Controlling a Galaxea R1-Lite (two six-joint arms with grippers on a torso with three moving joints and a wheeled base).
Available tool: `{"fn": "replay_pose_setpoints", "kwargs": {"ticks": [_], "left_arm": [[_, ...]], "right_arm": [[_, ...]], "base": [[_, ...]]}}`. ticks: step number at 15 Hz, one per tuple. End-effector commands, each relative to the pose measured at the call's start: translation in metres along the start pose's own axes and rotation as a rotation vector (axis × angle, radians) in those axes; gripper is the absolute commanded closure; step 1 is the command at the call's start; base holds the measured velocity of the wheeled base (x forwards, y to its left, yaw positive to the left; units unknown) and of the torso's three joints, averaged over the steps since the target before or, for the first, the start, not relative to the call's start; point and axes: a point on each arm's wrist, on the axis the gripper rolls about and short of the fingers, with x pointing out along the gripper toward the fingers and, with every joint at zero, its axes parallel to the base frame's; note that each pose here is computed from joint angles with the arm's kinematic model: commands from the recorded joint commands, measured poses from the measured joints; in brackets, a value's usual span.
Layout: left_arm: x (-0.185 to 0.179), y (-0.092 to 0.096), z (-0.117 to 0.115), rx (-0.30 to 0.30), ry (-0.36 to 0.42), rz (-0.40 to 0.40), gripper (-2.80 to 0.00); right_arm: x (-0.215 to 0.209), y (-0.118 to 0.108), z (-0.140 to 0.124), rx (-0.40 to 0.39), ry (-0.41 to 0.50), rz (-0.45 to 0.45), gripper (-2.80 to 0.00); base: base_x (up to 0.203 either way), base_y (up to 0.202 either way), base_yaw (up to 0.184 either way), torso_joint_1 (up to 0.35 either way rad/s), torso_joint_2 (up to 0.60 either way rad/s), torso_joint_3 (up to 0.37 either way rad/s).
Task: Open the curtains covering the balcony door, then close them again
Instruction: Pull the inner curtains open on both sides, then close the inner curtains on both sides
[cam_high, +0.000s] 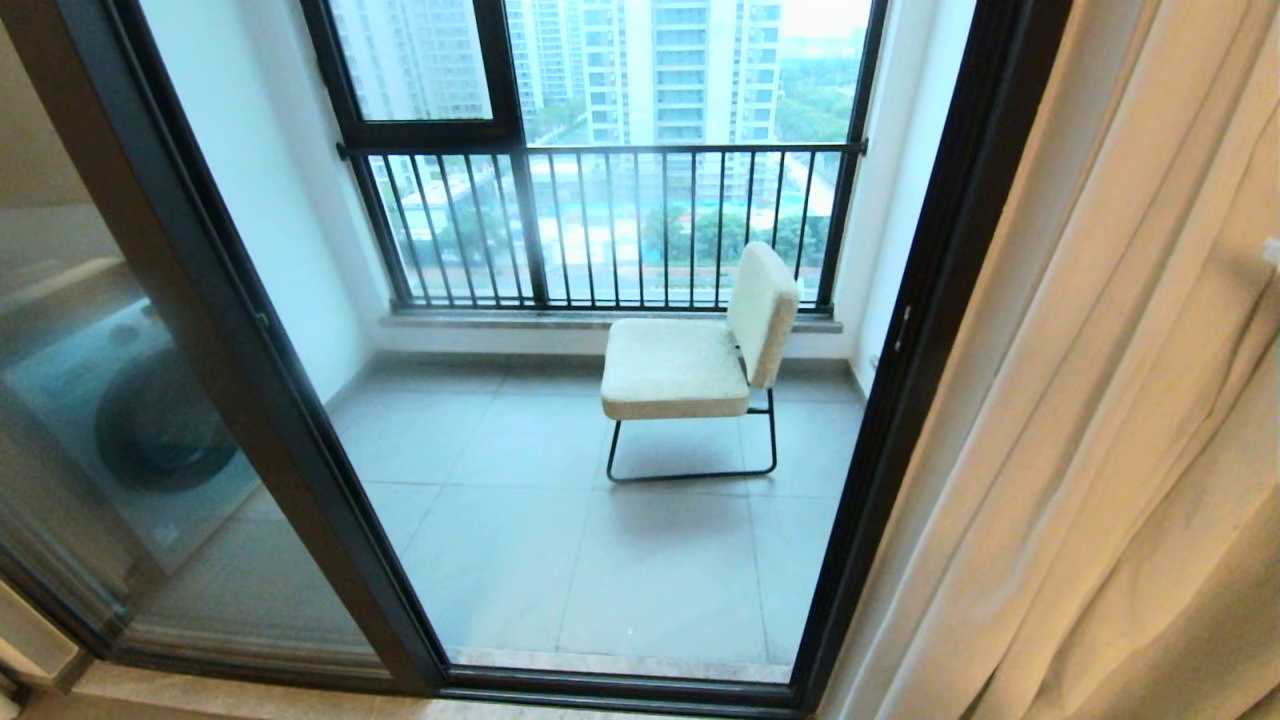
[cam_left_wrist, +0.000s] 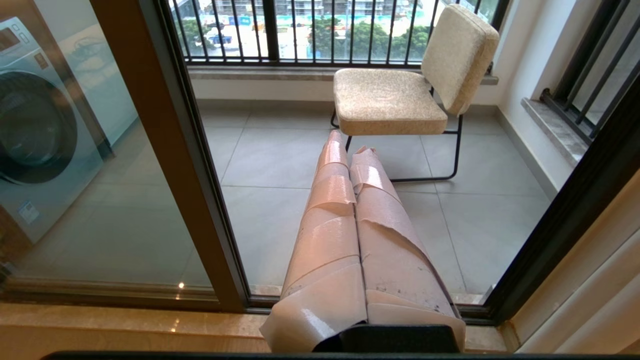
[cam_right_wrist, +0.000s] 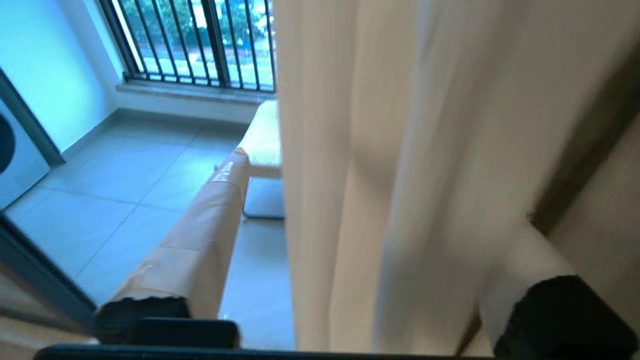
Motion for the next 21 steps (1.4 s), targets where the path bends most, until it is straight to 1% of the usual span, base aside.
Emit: {"fn": "replay_pose_setpoints", "kwargs": {"ticks": [1, 3, 5, 6, 10, 11, 14, 17, 19, 21], "left_arm": [[0.000, 0.000, 0.000, -0.001, -0.001, 0.000, 0.00], [0.000, 0.000, 0.000, -0.001, -0.001, 0.000, 0.00], [0.000, 0.000, 0.000, -0.001, -0.001, 0.000, 0.00], [0.000, 0.000, 0.000, -0.001, -0.001, 0.000, 0.00], [0.000, 0.000, 0.000, -0.001, -0.001, 0.000, 0.00], [0.000, 0.000, 0.000, -0.001, -0.001, 0.000, 0.00], [0.000, 0.000, 0.000, -0.001, -0.001, 0.000, 0.00], [0.000, 0.000, 0.000, -0.001, -0.001, 0.000, 0.00], [0.000, 0.000, 0.000, -0.001, -0.001, 0.000, 0.00], [0.000, 0.000, 0.000, -0.001, -0.001, 0.000, 0.00]], "right_arm": [[-0.022, 0.014, -0.007, -0.007, -0.007, -0.002, -2.80], [-0.043, 0.028, -0.026, -0.018, 0.024, -0.018, -2.80], [-0.060, 0.039, -0.049, -0.055, 0.056, -0.020, -2.80], [-0.070, 0.046, -0.061, -0.081, 0.067, -0.018, 0.00], [-0.098, 0.068, -0.097, -0.190, 0.073, 0.008, 0.00], [-0.101, 0.071, -0.102, -0.202, 0.074, 0.005, 0.00], [-0.109, 0.076, -0.117, -0.202, 0.097, -0.034, 0.00], [-0.123, 0.084, -0.143, -0.187, 0.115, -0.056, 0.00], [-0.130, 0.087, -0.153, -0.170, 0.102, -0.038, 0.00], [-0.141, 0.092, -0.163, -0.182, 0.055, -0.026, 0.00]], "base": [[0.000, 0.000, 0.000, 0.000, 0.00, 0.000], [0.000, 0.000, 0.000, 0.000, 0.00, 0.000], [0.000, 0.000, 0.000, 0.000, 0.00, 0.000], [0.000, 0.000, 0.000, 0.000, 0.00, 0.000], [0.000, 0.000, 0.000, 0.000, 0.00, 0.000], [0.000, 0.000, 0.000, 0.000, 0.00, 0.000], [0.000, 0.000, 0.000, 0.000, 0.00, 0.000], [0.000, 0.000, 0.000, 0.000, 0.00, 0.000], [0.000, 0.000, 0.000, 0.000, 0.00, 0.000], [0.000, 0.000, 0.000, 0.000, 0.00, 0.000]]}}
